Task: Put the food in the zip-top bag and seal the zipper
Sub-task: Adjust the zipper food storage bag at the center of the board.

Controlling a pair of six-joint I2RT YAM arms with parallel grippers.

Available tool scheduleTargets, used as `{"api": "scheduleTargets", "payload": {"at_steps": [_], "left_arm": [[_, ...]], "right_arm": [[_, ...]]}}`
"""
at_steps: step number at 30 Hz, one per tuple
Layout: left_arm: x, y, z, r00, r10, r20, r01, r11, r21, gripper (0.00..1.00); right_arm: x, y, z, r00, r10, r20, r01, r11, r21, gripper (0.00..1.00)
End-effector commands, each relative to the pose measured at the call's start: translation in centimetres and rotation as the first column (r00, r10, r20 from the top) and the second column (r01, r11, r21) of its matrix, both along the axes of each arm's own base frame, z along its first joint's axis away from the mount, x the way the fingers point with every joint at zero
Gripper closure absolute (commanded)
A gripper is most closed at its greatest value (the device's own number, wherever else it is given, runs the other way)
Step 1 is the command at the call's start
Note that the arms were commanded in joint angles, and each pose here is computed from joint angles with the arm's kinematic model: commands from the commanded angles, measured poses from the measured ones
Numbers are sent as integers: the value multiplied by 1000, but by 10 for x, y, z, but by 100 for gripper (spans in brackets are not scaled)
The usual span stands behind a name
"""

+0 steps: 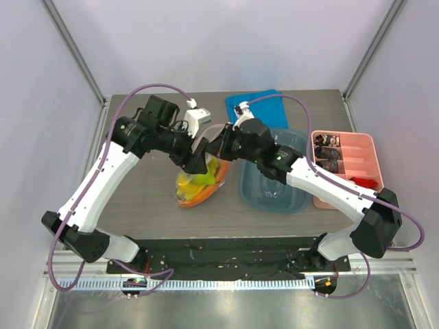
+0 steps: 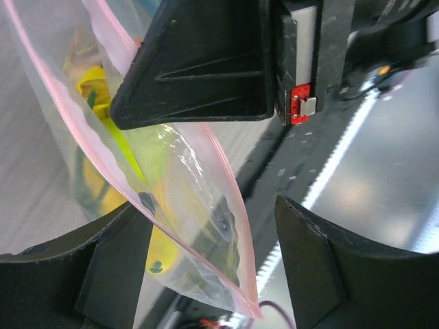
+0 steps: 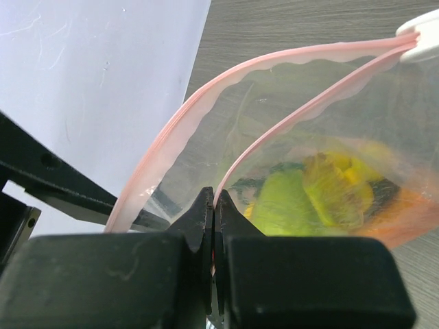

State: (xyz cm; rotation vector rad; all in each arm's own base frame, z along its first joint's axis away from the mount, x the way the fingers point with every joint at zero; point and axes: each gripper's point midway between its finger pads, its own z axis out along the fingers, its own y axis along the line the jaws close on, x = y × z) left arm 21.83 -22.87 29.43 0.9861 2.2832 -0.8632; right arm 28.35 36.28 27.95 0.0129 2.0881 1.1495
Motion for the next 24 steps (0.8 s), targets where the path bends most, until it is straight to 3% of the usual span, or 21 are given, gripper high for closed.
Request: {"api": "scheduleTargets", "payload": {"at_steps": [1, 6, 7, 9, 10, 11, 12, 13, 14, 15, 16, 19, 22, 23, 24], "left_arm": [[17, 17, 9, 976, 6, 220, -36, 991, 133, 28], [19, 17, 3, 956, -45, 289, -19, 976, 215, 35], [19, 17, 1, 957, -47, 287, -20, 974, 227, 45], [20, 19, -3, 959, -46, 280, -26, 969, 247, 52], [22, 20, -5, 960, -37, 279, -37, 966, 256, 68], [27, 25, -4, 954, -12, 300, -71, 961, 267, 76], [28, 27, -4, 951, -5, 308, -83, 958, 274, 82], [28, 30, -5, 950, -2, 313, -91, 954, 285, 95], [27, 33, -2, 945, 3, 326, -101, 954, 282, 99], [25, 36, -1, 942, -4, 335, -98, 953, 286, 100], [23, 38, -4, 942, -18, 336, -86, 952, 292, 100], [15, 46, -2, 929, -36, 369, -75, 956, 282, 100], [3, 50, 3, 927, -80, 365, -13, 969, 246, 100], [-1, 50, 4, 917, -134, 375, 41, 969, 244, 100], [-8, 48, 6, 917, -160, 365, 84, 973, 217, 100]], "right_arm": [[10, 6, 48, 994, -32, 103, 22, 995, 94, 99], [10, 8, 53, 994, -29, 109, 17, 994, 107, 99], [10, 8, 53, 993, -30, 111, 18, 994, 106, 99], [10, 8, 52, 993, -29, 113, 16, 994, 106, 99], [9, 7, 52, 993, -25, 114, 13, 994, 107, 99], [8, 7, 52, 992, -22, 122, 9, 994, 104, 95], [7, 4, 54, 990, -21, 137, 6, 994, 108, 89], [6, 1, 55, 984, -6, 179, -9, 997, 80, 72], [6, -3, 58, 978, 1, 210, -16, 998, 67, 63], [5, -8, 56, 970, 14, 241, -25, 999, 41, 55], [1, -16, 64, 950, 43, 309, -49, 999, 14, 40], [-8, -36, 69, 908, 103, 406, -91, 995, -48, 15], [-32, -53, 73, 767, 306, 564, -231, 952, -202, 6], [-43, -57, 70, 686, 400, 609, -307, 917, -256, 6], [-47, -61, 56, 669, 429, 607, -316, 903, -290, 6]]}}
